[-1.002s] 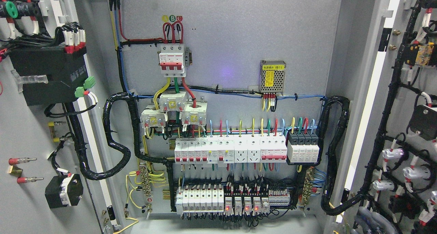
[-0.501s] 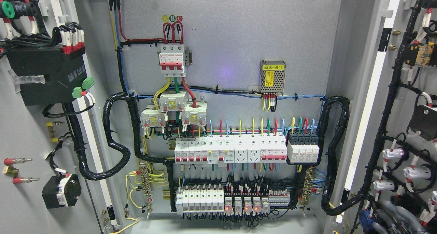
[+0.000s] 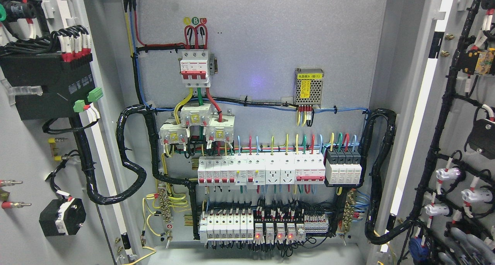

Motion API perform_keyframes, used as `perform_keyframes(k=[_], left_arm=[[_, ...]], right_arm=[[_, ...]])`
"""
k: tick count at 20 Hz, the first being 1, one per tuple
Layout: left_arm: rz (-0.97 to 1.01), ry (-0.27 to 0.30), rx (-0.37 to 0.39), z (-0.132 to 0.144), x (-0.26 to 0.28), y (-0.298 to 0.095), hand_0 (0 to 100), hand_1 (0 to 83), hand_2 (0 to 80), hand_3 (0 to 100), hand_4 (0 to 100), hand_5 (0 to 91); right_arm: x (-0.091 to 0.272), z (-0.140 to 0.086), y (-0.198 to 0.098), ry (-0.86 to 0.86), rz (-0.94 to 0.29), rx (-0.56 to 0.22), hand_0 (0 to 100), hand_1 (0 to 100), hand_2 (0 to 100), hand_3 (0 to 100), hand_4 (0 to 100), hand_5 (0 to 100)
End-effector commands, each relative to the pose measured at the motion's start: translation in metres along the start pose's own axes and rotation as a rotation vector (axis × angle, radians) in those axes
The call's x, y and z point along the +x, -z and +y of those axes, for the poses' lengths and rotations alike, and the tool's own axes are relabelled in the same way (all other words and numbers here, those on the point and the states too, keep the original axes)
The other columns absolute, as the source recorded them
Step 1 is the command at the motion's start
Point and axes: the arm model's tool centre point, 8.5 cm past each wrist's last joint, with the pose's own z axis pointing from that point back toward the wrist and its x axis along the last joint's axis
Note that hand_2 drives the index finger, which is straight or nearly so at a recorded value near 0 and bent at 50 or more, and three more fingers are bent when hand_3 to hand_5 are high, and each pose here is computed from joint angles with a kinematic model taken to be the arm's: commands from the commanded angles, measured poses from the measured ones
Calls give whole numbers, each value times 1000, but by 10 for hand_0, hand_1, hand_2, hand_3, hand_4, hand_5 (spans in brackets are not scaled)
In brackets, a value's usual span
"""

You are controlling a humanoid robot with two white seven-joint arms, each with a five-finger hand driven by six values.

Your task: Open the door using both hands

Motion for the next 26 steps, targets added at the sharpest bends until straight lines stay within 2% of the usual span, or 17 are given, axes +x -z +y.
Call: perform_keyframes(k=[1, 6, 10, 26], left_arm=[[8, 54, 24, 27, 9, -2, 0, 0, 0, 0, 0, 0], [24, 57, 32, 29, 6, -5, 0, 0, 0, 0, 0, 0], [29, 49, 58, 37, 6, -7, 0, 0, 0, 0, 0, 0], [73, 61, 161, 100, 8, -12, 0, 0, 0, 0, 0, 0]], right_arm=[[10, -15, -9, -43, 4, -43, 192, 0, 0, 0, 0, 0], [17, -23, -17, 43, -35, -99, 192, 0, 0, 0, 0, 0], [19, -25, -20, 33, -31, -106, 192, 0, 0, 0, 0, 0], [22, -39, -30, 6, -20, -153, 192, 0, 0, 0, 0, 0]])
